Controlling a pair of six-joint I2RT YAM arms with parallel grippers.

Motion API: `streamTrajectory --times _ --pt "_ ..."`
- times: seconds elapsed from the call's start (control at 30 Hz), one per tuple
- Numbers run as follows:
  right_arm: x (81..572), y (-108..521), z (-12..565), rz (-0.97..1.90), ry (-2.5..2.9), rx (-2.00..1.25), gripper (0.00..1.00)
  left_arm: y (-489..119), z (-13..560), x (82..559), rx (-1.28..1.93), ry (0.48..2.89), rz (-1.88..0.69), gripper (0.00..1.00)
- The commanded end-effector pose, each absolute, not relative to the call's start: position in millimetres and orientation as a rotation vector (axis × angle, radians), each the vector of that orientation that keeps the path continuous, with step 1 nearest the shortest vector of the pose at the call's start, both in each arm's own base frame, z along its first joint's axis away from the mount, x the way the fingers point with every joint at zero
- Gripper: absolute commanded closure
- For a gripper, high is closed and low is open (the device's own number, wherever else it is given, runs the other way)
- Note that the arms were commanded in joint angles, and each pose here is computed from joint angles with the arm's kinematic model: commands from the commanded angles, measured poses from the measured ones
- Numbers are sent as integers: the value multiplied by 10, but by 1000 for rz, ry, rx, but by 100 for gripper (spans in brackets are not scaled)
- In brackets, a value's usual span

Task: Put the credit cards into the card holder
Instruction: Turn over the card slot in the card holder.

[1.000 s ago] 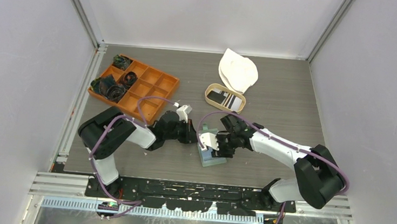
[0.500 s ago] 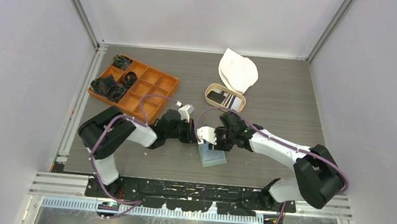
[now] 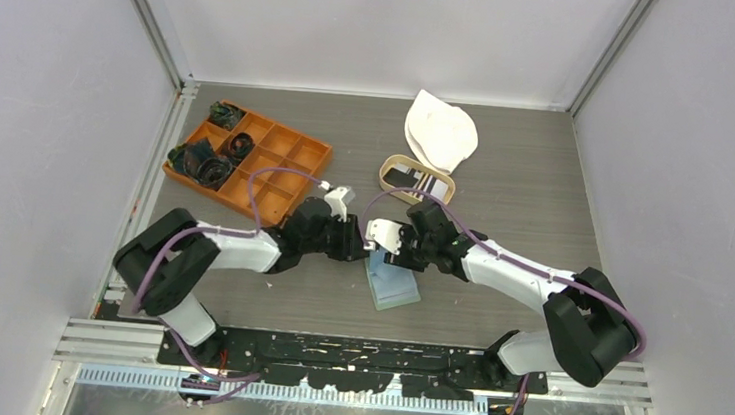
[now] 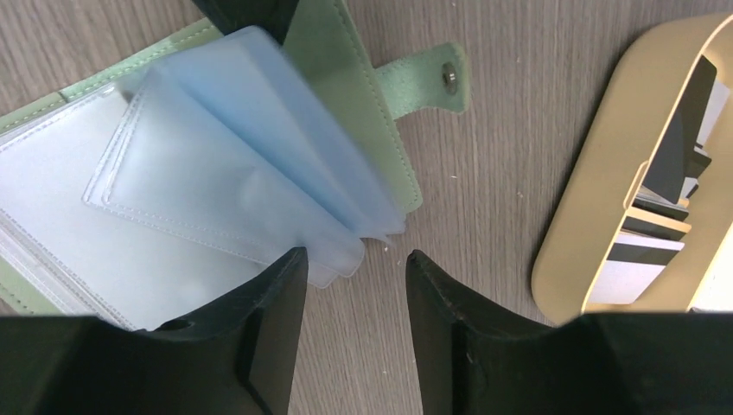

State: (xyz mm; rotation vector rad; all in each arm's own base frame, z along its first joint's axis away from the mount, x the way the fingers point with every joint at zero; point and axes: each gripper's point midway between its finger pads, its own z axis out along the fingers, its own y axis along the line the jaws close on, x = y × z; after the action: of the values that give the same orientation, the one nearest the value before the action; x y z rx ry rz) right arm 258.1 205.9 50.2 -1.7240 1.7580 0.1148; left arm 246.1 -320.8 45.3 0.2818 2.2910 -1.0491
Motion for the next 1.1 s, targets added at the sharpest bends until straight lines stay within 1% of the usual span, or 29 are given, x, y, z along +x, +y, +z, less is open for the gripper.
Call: streamTrajectory --times 0.0,0.13,0.27,0.47,0.57,0.7,0.8,0.93,1.0,1.07 --pt "2783 2179 740 93 1758 -1582 49 -3057 783 2591 260 2193 -949 66" --pt "2808 2223 740 128 1816 -1514 48 -2896 826 2495 260 2171 -919 64" --pt "2842 2273 721 156 1866 -1450 50 -2888 898 2260 365 2122 -995 65" --pt "2909 2298 714 197 1951 -1340 51 -3107 994 1835 533 2013 -1107 74" --pt "2929 2305 784 260 1990 -1269 51 -3265 1006 1749 569 1981 -1142 77" --pt "2826 2331 946 421 1975 -1252 50 -3492 956 1804 582 1984 -1178 78" --pt "2662 2316 1101 552 1911 -1311 47 -3562 872 1972 532 1989 -1131 79" --pt "2325 2264 1287 722 1774 -1458 46 -3477 752 2195 433 2012 -1010 77" --pt "2076 2223 1255 788 1684 -1610 46 -3419 731 2253 401 2020 -977 76" --pt "1946 2195 1142 820 1629 -1699 45 -3387 728 2276 390 2020 -966 75"
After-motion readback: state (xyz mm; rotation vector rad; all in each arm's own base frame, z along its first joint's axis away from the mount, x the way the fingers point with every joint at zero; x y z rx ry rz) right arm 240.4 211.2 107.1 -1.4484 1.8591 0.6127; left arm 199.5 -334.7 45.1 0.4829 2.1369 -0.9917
